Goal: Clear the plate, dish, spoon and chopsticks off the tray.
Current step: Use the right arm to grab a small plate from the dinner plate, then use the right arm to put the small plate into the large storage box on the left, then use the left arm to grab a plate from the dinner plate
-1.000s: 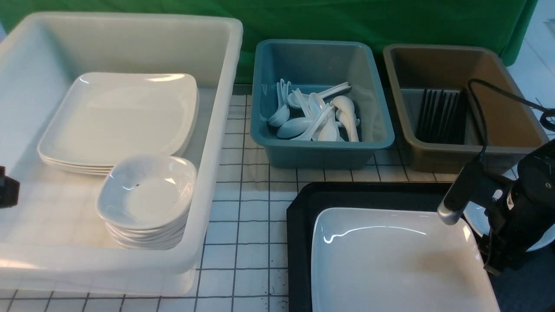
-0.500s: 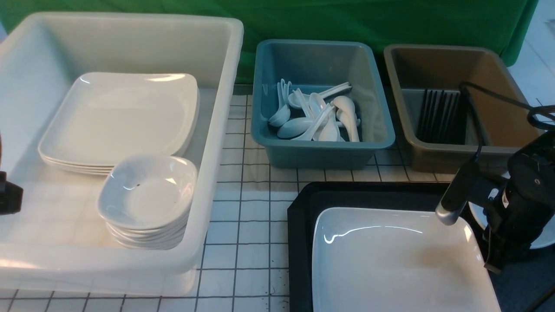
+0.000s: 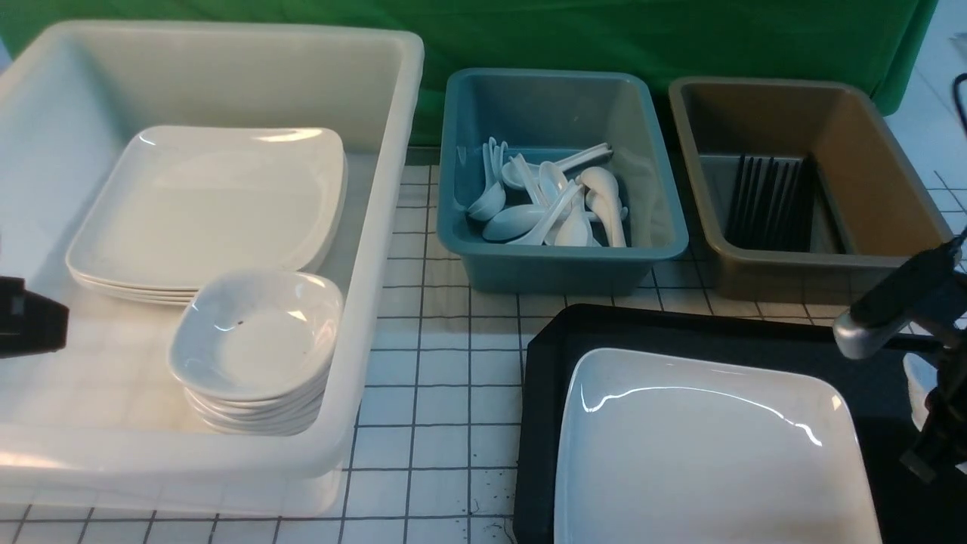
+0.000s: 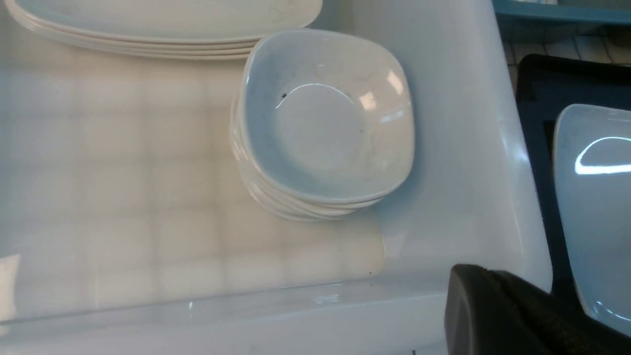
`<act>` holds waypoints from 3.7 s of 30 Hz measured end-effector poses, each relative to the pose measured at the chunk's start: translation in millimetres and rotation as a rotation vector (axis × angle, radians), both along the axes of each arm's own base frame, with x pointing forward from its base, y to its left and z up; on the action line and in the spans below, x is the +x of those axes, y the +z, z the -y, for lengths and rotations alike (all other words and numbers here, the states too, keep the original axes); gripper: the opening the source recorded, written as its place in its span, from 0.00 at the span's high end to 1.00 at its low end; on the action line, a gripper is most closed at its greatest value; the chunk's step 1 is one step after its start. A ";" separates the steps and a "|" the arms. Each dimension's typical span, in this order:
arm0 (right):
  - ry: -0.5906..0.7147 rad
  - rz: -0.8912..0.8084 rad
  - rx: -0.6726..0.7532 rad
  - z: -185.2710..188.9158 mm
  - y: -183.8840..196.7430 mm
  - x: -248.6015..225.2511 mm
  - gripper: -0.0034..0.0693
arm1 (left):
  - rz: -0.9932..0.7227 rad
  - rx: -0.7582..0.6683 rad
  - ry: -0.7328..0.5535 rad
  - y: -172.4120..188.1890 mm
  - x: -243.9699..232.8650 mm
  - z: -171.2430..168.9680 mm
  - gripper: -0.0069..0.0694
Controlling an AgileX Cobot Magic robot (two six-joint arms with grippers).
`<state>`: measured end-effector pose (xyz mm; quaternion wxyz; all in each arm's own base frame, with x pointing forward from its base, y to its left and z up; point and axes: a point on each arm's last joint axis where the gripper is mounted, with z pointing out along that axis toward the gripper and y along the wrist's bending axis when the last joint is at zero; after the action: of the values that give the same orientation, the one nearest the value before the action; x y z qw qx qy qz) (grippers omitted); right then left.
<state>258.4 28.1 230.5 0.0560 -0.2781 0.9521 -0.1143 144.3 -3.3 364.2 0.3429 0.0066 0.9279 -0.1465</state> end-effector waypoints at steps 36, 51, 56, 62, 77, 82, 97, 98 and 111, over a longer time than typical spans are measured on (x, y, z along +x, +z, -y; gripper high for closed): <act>1.151 0.375 0.675 -369.6 61.3 0.1 0.84 | 0.251 0.119 0.318 22.3 -8.0 -21.9 0.89; 1.092 0.363 0.584 -382.6 10.4 18.6 0.48 | 0.243 0.119 0.318 21.6 -8.7 -21.9 0.88; 1.057 0.277 0.592 -363.6 49.0 2.0 0.45 | 0.198 0.103 0.303 16.5 -2.3 -21.8 0.88; 1.025 0.149 0.598 -305.7 138.5 -45.2 0.59 | 0.182 -0.003 0.198 12.8 11.0 -11.9 0.88; 0.592 0.547 0.409 -116.8 248.4 -122.2 0.91 | -0.008 -0.376 -0.176 -0.1 33.3 27.5 0.88; 0.358 0.536 0.357 -57.2 209.9 -142.1 0.91 | -0.115 -0.416 -0.357 -11.1 40.4 66.5 0.88; -0.261 0.086 0.131 2.8 23.3 -126.3 0.91 | -0.362 -0.114 -0.636 -44.5 60.8 193.1 0.88; -0.288 0.062 0.164 3.3 18.7 -120.0 0.91 | -0.363 -0.112 -0.635 -45.3 61.7 195.7 0.87; -0.575 -0.113 0.617 28.8 -32.9 -39.6 0.90 | -0.359 -0.031 -0.644 -49.3 63.8 193.4 0.76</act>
<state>218.8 -0.7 197.6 0.0503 0.0227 0.9821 0.1803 208.1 -196.7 314.9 0.1111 0.2671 0.9214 -0.2597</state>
